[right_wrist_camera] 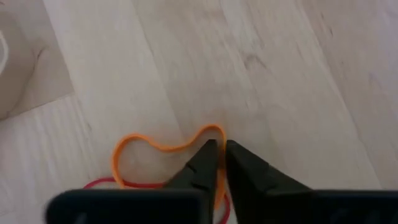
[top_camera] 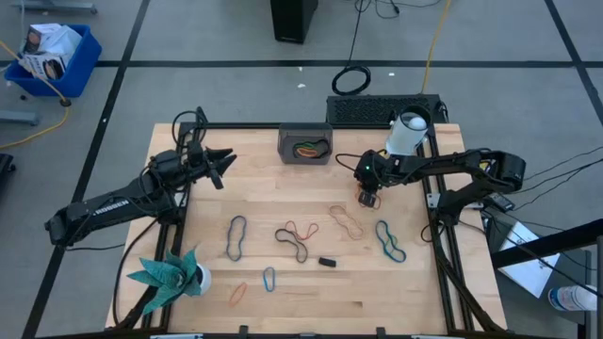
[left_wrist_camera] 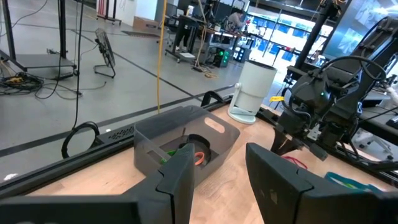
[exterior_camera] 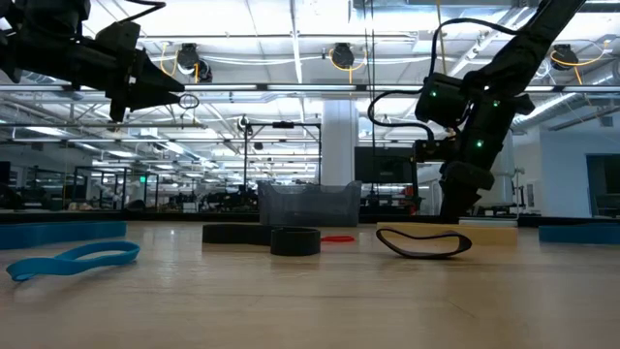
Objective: Pick and place rubber bands into bin
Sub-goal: Put the top orange rubber band into the black bin
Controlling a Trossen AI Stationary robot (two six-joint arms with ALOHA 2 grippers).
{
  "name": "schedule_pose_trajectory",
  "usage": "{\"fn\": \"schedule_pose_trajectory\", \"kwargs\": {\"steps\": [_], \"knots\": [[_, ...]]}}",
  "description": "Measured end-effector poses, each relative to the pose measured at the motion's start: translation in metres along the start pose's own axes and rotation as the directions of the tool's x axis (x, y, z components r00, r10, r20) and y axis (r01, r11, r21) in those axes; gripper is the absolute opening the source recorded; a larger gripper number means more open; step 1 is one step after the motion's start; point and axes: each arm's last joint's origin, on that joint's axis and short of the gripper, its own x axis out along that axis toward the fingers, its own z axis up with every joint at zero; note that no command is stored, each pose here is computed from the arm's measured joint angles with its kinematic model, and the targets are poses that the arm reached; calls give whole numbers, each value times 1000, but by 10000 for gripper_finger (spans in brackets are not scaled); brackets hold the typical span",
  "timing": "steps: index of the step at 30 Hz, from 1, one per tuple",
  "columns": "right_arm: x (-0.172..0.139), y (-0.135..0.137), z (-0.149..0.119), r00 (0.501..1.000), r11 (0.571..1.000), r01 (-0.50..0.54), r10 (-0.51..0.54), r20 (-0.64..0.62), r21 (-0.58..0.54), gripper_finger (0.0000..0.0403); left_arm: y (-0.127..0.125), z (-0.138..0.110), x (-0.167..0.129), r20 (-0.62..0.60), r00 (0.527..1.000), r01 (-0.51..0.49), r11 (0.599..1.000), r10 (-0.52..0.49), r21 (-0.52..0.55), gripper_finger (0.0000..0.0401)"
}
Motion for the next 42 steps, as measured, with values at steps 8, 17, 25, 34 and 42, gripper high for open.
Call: {"fn": "schedule_pose_trajectory", "kwargs": {"steps": [8, 17, 25, 34, 42], "knots": [[0, 0, 0, 1000, 1000, 3, -3, -1, 6, 3, 0, 0, 0, 0, 1000, 0, 1000, 0, 0, 150], [-13, -1, 2, 998, 999, 9, -12, 62, 46, 1, 0, 0, 0, 0, 1000, -1, 1000, 1, 0, 150], [-73, -3, 16, 920, 996, 8, -42, 390, 89, 1, 0, 0, 0, 1, 1000, -1, 1000, 1, -2, 150], [-148, -6, 29, 579, 995, -7, -76, 812, 97, 0, 1, 0, 0, 8, 1000, -26, 1000, 26, -6, 150], [-183, -6, 42, 245, 999, 39, -43, 969, 35, 0, 1, 0, 0, 9, 1000, -26, 1000, 26, -5, 150]]}}
